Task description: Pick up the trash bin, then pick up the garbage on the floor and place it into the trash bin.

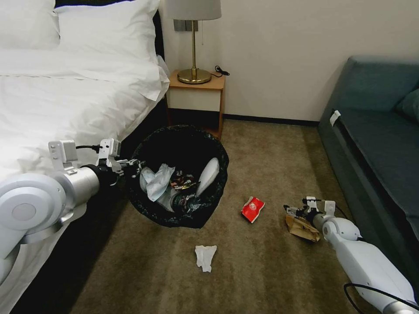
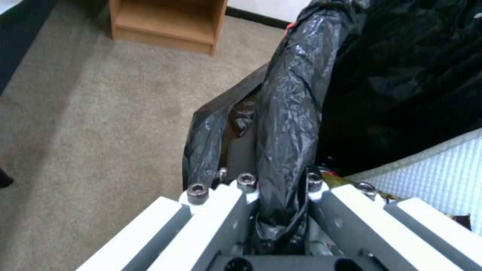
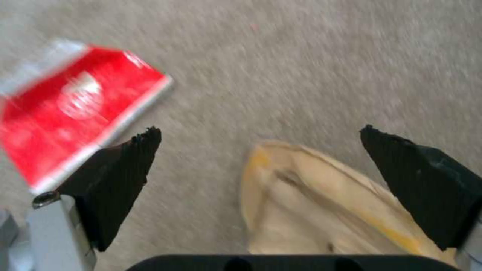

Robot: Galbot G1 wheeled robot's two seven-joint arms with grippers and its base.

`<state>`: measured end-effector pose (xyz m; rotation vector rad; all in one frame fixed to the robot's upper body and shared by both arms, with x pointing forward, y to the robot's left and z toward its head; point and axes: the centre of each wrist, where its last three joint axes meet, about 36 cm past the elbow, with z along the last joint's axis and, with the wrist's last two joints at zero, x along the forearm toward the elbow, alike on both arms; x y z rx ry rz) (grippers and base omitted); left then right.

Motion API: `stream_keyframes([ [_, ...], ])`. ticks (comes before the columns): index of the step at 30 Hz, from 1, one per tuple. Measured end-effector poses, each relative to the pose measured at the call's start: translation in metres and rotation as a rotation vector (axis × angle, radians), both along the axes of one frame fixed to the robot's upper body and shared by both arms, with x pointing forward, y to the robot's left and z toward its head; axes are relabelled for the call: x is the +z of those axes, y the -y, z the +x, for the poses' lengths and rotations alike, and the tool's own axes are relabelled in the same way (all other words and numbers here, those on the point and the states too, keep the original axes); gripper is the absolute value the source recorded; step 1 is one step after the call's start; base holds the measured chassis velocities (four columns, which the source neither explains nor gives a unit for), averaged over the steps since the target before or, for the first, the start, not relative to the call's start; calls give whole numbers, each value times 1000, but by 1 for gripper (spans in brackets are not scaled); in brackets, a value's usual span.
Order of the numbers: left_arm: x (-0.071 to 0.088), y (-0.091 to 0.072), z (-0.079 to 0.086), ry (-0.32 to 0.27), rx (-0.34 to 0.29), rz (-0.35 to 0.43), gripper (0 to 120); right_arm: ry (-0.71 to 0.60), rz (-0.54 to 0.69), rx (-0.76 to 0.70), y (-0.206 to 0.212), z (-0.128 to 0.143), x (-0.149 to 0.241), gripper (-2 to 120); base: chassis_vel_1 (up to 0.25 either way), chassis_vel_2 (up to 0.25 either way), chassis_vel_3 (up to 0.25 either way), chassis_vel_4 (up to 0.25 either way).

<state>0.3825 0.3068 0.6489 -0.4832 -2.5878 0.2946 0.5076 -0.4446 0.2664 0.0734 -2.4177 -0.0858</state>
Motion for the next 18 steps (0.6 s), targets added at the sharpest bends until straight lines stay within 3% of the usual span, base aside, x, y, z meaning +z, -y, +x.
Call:
stream_keyframes([
  [18, -1, -1, -6, -5, 5, 15, 1, -61, -42, -68, 10, 0, -56, 100, 0, 0, 0, 0],
])
